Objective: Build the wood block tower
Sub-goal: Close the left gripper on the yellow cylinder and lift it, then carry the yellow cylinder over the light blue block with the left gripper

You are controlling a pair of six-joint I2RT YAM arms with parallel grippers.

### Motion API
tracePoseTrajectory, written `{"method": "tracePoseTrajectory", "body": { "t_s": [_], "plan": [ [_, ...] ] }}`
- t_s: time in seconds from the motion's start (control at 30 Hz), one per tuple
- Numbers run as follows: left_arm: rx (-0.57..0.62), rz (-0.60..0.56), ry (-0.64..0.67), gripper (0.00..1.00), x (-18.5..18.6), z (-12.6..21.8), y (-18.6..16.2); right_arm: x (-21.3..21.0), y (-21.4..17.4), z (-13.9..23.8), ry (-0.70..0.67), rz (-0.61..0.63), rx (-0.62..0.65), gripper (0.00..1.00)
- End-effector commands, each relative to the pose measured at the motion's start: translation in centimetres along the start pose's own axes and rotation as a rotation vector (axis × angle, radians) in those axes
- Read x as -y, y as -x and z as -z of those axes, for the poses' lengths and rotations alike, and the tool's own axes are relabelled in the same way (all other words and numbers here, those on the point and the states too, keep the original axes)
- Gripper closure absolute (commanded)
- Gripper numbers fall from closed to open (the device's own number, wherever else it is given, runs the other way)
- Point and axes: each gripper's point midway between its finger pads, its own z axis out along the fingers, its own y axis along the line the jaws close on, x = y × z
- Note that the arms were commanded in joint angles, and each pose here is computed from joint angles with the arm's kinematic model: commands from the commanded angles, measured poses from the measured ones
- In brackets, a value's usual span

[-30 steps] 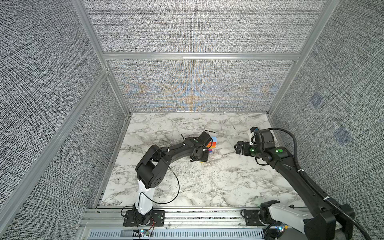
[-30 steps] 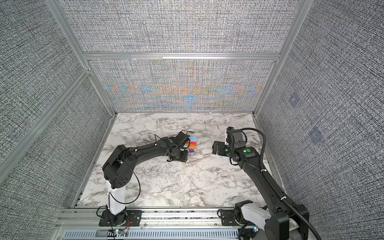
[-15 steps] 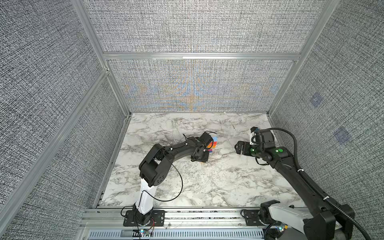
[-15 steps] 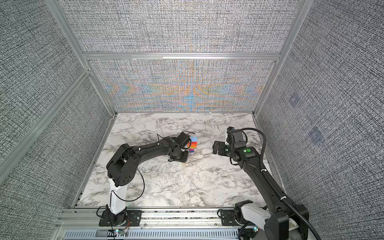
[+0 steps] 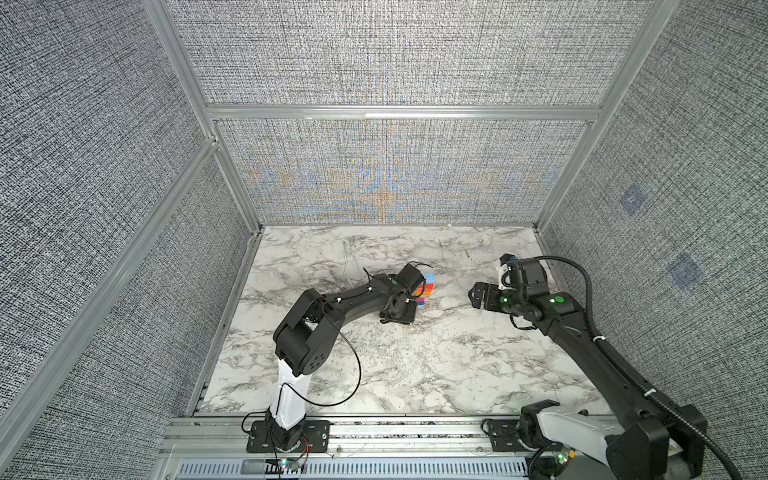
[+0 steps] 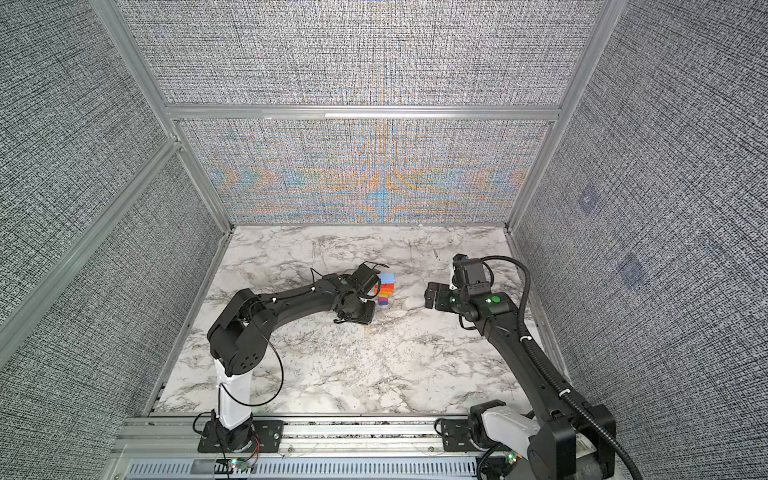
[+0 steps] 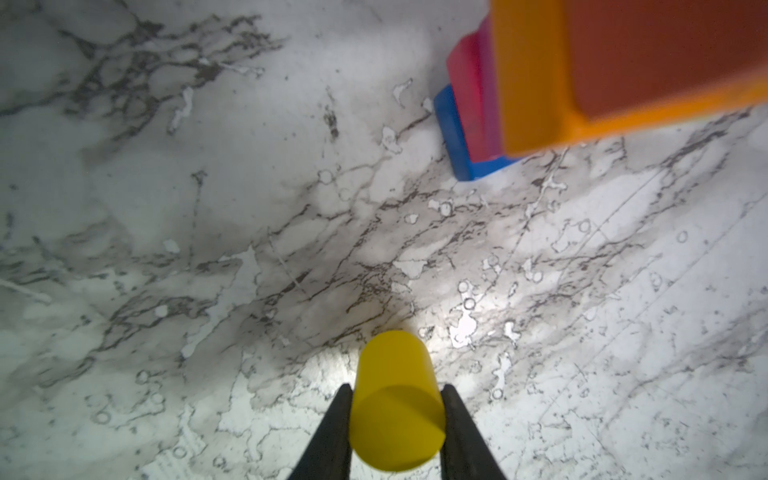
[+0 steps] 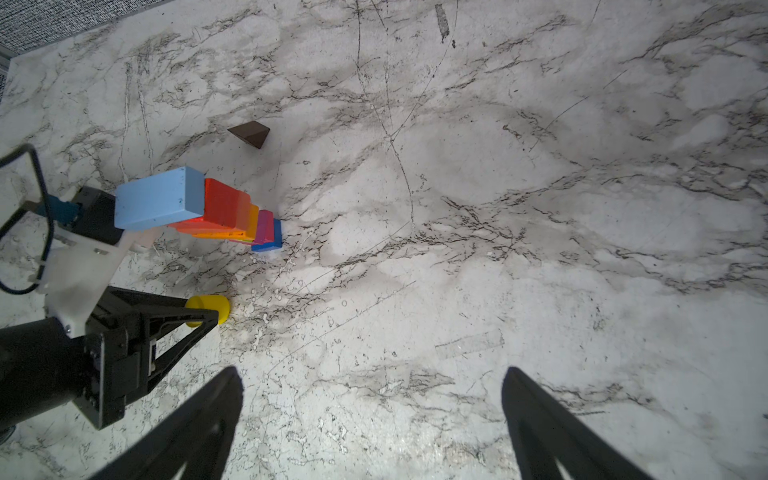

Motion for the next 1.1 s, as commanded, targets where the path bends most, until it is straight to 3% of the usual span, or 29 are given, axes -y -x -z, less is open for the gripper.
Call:
{"method": "tracePoseTrajectory", "body": {
  "t_s": [0.0, 0.37, 0.7, 1.07],
  "plan": [
    [0.03, -0.004, -0.006, 0.72, 0.1, 1.4, 0.4, -0.2, 0.3, 0.0, 0.011, 0.008, 0.012, 0.01],
    [0.07, -0.047, 0.007, 0.72, 0.3, 6.3, 1.4, -0.7, 0.1, -0.5, 0.031, 0.012, -0.026, 0.01],
    [0.111, -0.158, 0.034, 0.72, 1.6, 11.9, 4.7, -1.1, 0.1, -1.1, 0.057, -0.007, -0.025, 0.01],
    [0.101, -0.255, 0.05, 0.72, 3.4, 13.9, 8.0, -1.1, 0.3, -1.7, 0.078, -0.016, -0.031, 0.01]
  ]
}}
